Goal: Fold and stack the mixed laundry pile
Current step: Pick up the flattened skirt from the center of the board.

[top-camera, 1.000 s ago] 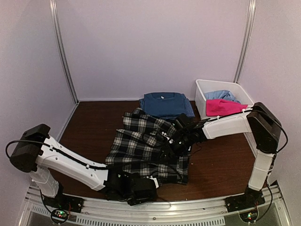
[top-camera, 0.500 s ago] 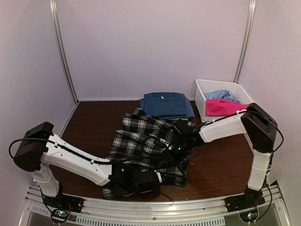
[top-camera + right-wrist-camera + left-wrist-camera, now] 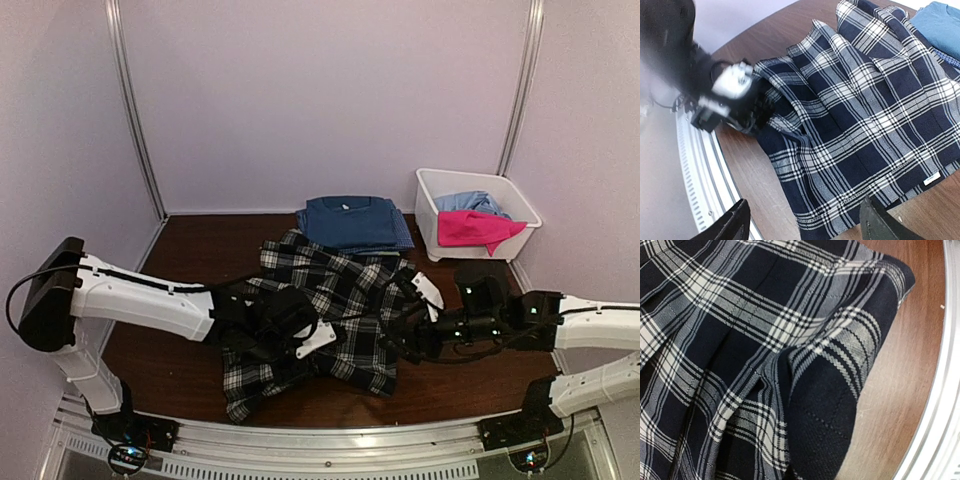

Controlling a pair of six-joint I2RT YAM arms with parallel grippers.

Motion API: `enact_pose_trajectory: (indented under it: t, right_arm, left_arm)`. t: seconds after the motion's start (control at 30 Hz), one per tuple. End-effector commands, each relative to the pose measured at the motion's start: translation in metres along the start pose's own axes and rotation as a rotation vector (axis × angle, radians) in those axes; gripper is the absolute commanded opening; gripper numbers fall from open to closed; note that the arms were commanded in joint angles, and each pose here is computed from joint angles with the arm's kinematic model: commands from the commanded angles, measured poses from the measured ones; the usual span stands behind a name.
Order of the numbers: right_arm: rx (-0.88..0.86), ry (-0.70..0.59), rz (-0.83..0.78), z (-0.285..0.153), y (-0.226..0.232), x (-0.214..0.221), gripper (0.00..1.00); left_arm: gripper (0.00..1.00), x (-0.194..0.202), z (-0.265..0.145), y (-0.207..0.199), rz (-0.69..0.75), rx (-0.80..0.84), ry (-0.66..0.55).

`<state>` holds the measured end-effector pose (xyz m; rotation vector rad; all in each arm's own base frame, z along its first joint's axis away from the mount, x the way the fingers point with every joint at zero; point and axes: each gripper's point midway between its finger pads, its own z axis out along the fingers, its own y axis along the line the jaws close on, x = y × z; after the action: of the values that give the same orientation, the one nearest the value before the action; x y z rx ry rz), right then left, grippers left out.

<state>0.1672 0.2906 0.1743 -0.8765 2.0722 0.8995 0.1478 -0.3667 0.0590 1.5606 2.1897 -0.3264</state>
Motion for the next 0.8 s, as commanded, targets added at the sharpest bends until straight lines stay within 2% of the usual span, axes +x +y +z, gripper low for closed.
enact_pose_trajectory:
  t: [0.0,0.17,0.33,0.67,0.77]
  right_arm:
    - [0.194,0.069,-0.153,0.011,-0.014,0.023,0.77]
    - [0.299,0.102,-0.274,0.028,-0.010,0.041,0.79]
    - [0.337,0.153,-0.376,0.050,-0.003,0.058,0.88]
    - [0.496,0.295,-0.462,0.081,-0.016,0.091,0.88]
    - [0.592,0.308,-0.471,0.078,-0.030,0.093,0.82]
  left_arm:
    - [0.04,-0.037,-0.017,-0.006,-0.024,0.195,-0.096]
    - [0.06,-0.043,-0.014,0.002,-0.074,0.284,-0.097]
    - [0.07,-0.044,-0.009,0.007,-0.122,0.346,-0.093]
    - [0.09,-0.040,-0.009,0.024,-0.227,0.402,-0.108]
    - [0.11,-0.039,-0.010,0.025,-0.231,0.407,-0.105]
